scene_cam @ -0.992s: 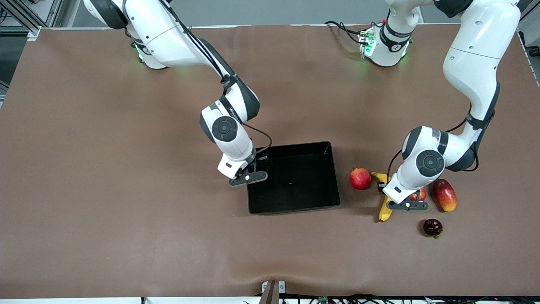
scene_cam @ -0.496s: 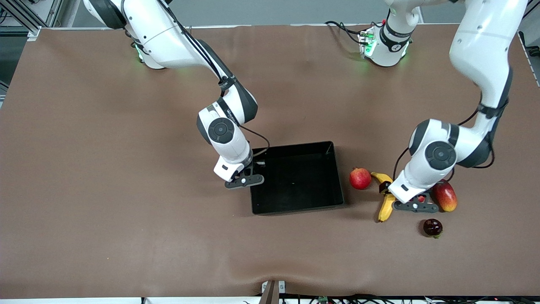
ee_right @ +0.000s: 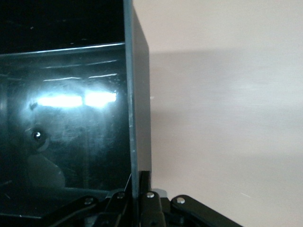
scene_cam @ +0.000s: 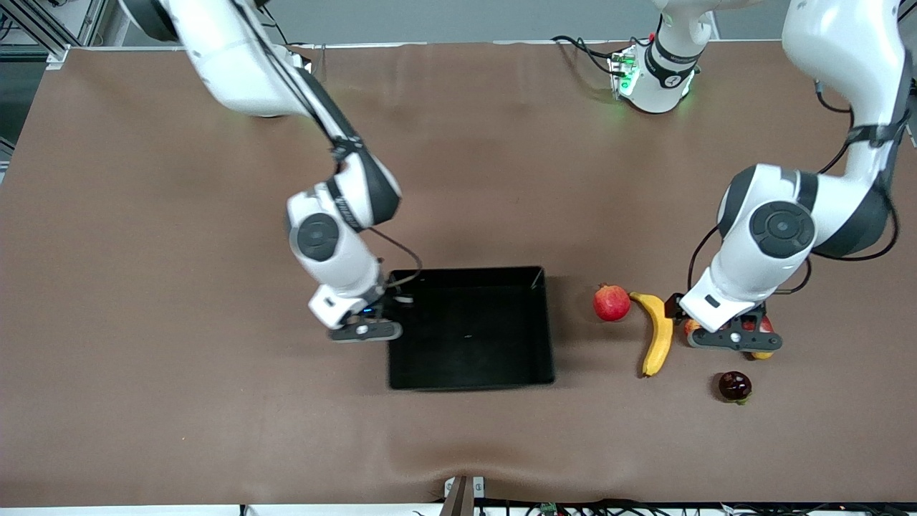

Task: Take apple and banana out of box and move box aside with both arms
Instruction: 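Drag the empty tray away from the fruit with the right gripper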

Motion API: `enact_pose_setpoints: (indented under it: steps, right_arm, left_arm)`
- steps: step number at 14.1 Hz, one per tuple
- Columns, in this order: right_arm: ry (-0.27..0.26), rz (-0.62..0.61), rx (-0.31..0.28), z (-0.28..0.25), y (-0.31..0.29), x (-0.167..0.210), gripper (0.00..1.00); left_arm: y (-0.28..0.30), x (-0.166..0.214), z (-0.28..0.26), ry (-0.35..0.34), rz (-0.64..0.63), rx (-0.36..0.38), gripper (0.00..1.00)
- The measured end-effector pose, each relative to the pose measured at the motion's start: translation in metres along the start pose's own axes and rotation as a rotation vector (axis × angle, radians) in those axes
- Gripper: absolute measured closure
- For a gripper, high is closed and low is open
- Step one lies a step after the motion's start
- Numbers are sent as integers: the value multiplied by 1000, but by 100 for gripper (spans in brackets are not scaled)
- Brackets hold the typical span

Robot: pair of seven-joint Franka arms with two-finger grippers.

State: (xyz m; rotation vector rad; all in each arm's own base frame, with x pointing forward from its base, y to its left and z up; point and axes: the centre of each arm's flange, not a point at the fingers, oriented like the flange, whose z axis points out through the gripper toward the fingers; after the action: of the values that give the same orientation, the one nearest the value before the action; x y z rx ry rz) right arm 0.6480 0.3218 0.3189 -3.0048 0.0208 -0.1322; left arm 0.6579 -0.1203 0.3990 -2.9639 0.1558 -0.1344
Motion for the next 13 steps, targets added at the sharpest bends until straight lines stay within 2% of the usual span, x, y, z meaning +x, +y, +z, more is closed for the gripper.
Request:
enact_pose_setpoints:
  steps: [2,5,9,13]
  right_arm:
    - [-12,46,-5,-45,34,13,96]
    - [-35,114,-15,-91,83,15,96]
    - [-69,199,-30,-117,148,-19,96]
    - [-74,241,-38,-130,244,-25,96]
  left_arm:
    - [-9,0,-50,-44,-46,-20,0]
    - [-26,-12,-119,-65,-96,-37,0]
    - [-54,-46,-184,-101,-169,-100,0]
    - [-57,-76,-224,-124,-177,-103,0]
